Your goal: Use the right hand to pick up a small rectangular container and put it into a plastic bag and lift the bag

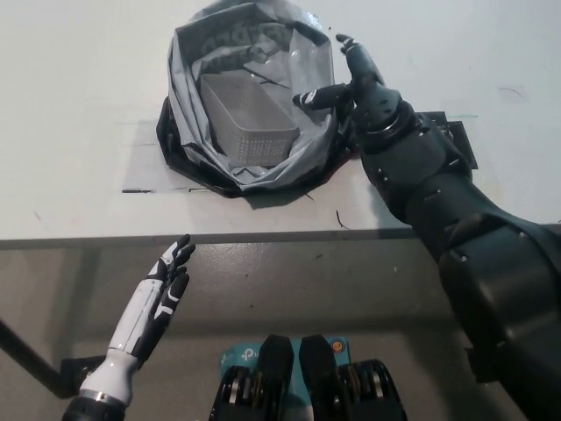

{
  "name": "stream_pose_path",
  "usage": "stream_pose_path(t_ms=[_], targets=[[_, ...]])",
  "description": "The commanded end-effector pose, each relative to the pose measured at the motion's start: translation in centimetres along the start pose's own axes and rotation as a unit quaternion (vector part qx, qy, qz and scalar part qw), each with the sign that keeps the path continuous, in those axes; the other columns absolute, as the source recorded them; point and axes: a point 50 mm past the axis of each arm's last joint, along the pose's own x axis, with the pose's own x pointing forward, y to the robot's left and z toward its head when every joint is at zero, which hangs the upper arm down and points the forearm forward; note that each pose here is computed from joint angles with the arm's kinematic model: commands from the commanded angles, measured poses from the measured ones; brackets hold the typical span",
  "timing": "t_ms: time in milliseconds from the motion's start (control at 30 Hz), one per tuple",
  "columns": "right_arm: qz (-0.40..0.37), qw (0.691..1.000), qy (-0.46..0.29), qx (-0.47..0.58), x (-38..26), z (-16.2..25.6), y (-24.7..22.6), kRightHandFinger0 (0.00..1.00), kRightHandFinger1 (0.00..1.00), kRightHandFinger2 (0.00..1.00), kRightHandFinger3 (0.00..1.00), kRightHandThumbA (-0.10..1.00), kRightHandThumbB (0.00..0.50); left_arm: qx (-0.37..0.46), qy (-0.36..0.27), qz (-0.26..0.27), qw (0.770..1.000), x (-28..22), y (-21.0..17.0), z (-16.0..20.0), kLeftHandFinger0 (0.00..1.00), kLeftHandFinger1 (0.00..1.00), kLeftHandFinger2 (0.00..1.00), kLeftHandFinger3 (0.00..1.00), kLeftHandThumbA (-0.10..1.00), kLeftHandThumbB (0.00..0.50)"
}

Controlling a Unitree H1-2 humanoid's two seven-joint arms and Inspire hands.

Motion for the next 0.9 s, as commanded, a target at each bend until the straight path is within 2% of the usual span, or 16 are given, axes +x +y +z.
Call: stream_pose_path(t_ms=[0, 33, 67, 100, 133, 167, 200, 233, 267, 300, 400, 500, 633, 800, 833, 867], targets=[[0.055, 0.997, -0.007, 0.054, 0.1, 3.4, -0.5, 0.54, 0.78, 1.0, 1.0, 0.9, 0.431, 0.015, -0.025, -0.004, 1.0, 0.4, 0.5, 0.9, 1.0, 1.0, 1.0, 1.0, 1.0, 0.25], [0.058, 0.996, -0.004, 0.061, 0.1, 3.4, -0.5, 0.42, 0.65, 0.9, 1.0, 0.88, 0.42, 0.016, -0.024, -0.004, 1.0, 0.5, 0.6, 0.9, 1.0, 1.0, 1.0, 1.0, 1.0, 0.251], [0.066, 0.995, 0.007, 0.081, 0.1, 3.4, -0.4, 0.18, 0.37, 0.67, 1.0, 0.82, 0.395, 0.014, -0.023, -0.005, 1.0, 0.6, 0.6, 0.9, 1.0, 1.0, 1.0, 1.0, 1.0, 0.252], [0.072, 0.993, 0.013, 0.094, 0.1, 3.4, -0.4, 0.04, 0.23, 0.53, 0.99, 0.78, 0.376, 0.013, -0.022, -0.005, 1.0, 0.6, 0.6, 0.9, 1.0, 1.0, 1.0, 1.0, 1.0, 0.253], [0.078, 0.991, 0.019, 0.106, 0.1, 3.5, -0.4, 0.01, 0.16, 0.45, 0.93, 0.76, 0.373, 0.013, -0.022, -0.005, 1.0, 0.6, 0.6, 0.9, 1.0, 1.0, 1.0, 1.0, 1.0, 0.253], [0.089, 0.989, 0.022, 0.113, 0.1, 3.5, -0.4, 0.0, 0.03, 0.27, 0.72, 0.72, 0.338, 0.013, -0.023, -0.005, 1.0, 0.6, 0.6, 1.0, 1.0, 1.0, 1.0, 1.0, 1.0, 0.248], [0.106, 0.987, 0.026, 0.118, 0.1, 3.5, -0.4, 0.0, 0.01, 0.08, 0.38, 0.68, 0.298, 0.014, -0.025, -0.006, 1.0, 0.6, 0.6, 1.0, 1.0, 1.0, 1.0, 1.0, 1.0, 0.247], [0.119, 0.986, 0.028, 0.117, 0.0, 3.6, -0.4, 0.0, 0.0, 0.02, 0.2, 0.61, 0.276, 0.013, -0.026, -0.007, 1.0, 0.6, 0.6, 1.0, 1.0, 1.0, 1.0, 1.0, 1.0, 0.247], [0.126, 0.984, 0.03, 0.122, 0.0, 3.8, -0.5, 0.0, 0.0, 0.01, 0.16, 0.5, 0.243, 0.012, -0.027, -0.007, 1.0, 0.7, 0.6, 1.0, 1.0, 1.0, 1.0, 1.0, 1.0, 0.247], [0.129, 0.983, 0.03, 0.126, 0.0, 4.0, -0.6, 0.0, 0.0, 0.02, 0.13, 0.43, 0.221, 0.013, -0.028, -0.007, 1.0, 0.8, 0.7, 1.0, 1.0, 1.0, 1.0, 1.0, 1.0, 0.248], [0.134, 0.979, 0.034, 0.148, 0.0, 4.1, -0.6, 0.0, 0.04, 0.31, 0.36, 0.34, 0.155, 0.013, -0.028, -0.008, 0.999, 0.9, 0.7, 1.0, 1.0, 1.0, 1.0, 1.0, 1.0, 0.247], [0.129, 0.978, 0.036, 0.159, 0.0, 4.3, -0.7, 0.0, 0.16, 0.61, 0.64, 0.35, 0.141, 0.007, -0.026, -0.007, 1.0, 0.8, 0.6, 1.1, 1.0, 1.0, 1.0, 1.0, 1.0, 0.231], [0.118, 0.978, 0.033, 0.168, 0.1, 4.5, -1.1, 0.0, 0.2, 0.64, 0.72, 0.34, 0.129, 0.007, -0.028, -0.006, 1.0, 0.9, 0.6, 1.1, 1.0, 1.0, 1.0, 1.0, 1.0, 0.225], [0.101, 0.98, 0.025, 0.168, 0.1, 5.4, -1.9, 0.0, 0.26, 0.68, 0.62, 0.36, 0.119, 0.015, -0.031, -0.006, 0.999, 1.3, 0.8, 1.4, 1.0, 1.0, 1.0, 1.0, 1.0, 0.235], [0.102, 0.978, 0.02, 0.182, 0.1, 5.7, -2.0, 0.0, 0.27, 0.69, 0.72, 0.35, 0.117, 0.016, -0.032, -0.006, 0.999, 1.4, 0.8, 1.4, 1.0, 1.0, 1.0, 1.0, 1.0, 0.238], [0.105, 0.974, 0.011, 0.199, 0.1, 6.2, -2.3, 0.0, 0.31, 0.73, 0.7, 0.34, 0.122, 0.016, -0.033, -0.007, 0.999, 1.5, 0.8, 1.4, 1.0, 1.0, 1.0, 1.0, 1.0, 0.237]])
